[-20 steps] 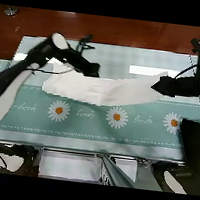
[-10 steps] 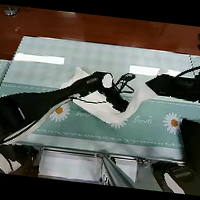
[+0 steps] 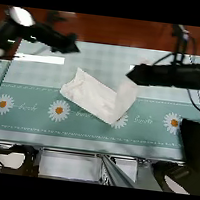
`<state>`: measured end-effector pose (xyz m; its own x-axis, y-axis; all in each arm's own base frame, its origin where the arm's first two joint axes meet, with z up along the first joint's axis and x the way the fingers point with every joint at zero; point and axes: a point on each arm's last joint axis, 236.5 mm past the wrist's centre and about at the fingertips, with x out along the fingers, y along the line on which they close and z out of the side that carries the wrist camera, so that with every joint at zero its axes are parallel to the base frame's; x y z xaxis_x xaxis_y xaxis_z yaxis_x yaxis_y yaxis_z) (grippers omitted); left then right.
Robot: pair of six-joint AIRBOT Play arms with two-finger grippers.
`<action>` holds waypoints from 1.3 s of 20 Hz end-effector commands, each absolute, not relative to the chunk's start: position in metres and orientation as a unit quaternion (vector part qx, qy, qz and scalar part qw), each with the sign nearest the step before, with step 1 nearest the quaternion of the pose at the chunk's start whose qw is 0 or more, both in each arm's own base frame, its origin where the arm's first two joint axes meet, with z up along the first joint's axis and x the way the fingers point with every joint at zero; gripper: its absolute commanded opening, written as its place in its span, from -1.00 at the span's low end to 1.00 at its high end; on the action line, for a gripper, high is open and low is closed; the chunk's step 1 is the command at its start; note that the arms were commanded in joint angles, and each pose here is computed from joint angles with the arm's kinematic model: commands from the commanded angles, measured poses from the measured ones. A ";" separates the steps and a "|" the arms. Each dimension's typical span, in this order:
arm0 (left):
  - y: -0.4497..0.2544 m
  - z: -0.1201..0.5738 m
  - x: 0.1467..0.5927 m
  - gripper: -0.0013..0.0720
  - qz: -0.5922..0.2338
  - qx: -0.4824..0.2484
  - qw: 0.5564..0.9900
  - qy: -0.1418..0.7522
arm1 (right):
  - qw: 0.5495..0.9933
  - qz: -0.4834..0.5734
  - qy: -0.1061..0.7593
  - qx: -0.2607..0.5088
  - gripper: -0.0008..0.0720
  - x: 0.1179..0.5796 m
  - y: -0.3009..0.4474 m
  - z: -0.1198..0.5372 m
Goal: Fold the shirts.
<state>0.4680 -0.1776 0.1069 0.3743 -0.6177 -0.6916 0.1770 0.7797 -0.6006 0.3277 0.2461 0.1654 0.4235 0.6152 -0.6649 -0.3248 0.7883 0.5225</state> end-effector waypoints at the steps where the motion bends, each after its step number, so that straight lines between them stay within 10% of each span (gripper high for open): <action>1: -0.048 0.191 0.455 -0.92 -0.162 -0.245 0.867 0.402 | 0.803 0.340 0.475 0.118 -0.92 0.351 0.331 0.141; 7: -0.049 0.204 0.360 -0.92 -0.138 -0.234 0.902 0.336 | 0.728 0.379 0.555 0.137 -0.92 0.376 0.453 0.037; 8: -0.058 0.190 0.353 -0.92 -0.143 -0.239 0.898 0.340 | 0.716 0.381 0.566 0.146 -0.70 0.376 0.466 0.020; 10: -0.077 0.156 0.345 -0.92 -0.154 -0.249 0.883 0.366 | 0.691 0.388 0.589 0.157 0.75 0.375 0.475 0.002; 14: -0.091 0.118 0.339 -0.92 -0.163 -0.255 0.858 0.414 | 0.690 0.361 0.620 0.095 0.73 0.398 0.370 0.047; 19: -0.073 0.104 0.338 -0.92 -0.136 -0.216 0.866 0.429 | 0.817 0.026 0.575 -0.028 0.73 0.383 0.105 0.110; 22: -0.073 0.101 0.338 -0.92 -0.136 -0.212 0.866 0.432 | 0.830 -0.055 0.536 0.146 0.73 0.320 0.081 0.028; 26: -0.086 0.095 0.337 -0.92 -0.151 -0.206 0.859 0.444 | 0.735 0.024 0.519 0.436 0.69 0.277 0.174 -0.057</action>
<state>0.3379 -0.0805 0.1005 0.5789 -0.4360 -0.6890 0.0648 0.8669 -0.4942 0.2962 0.1511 -0.0153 0.3348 0.3358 -0.8804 0.2250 0.8788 0.4208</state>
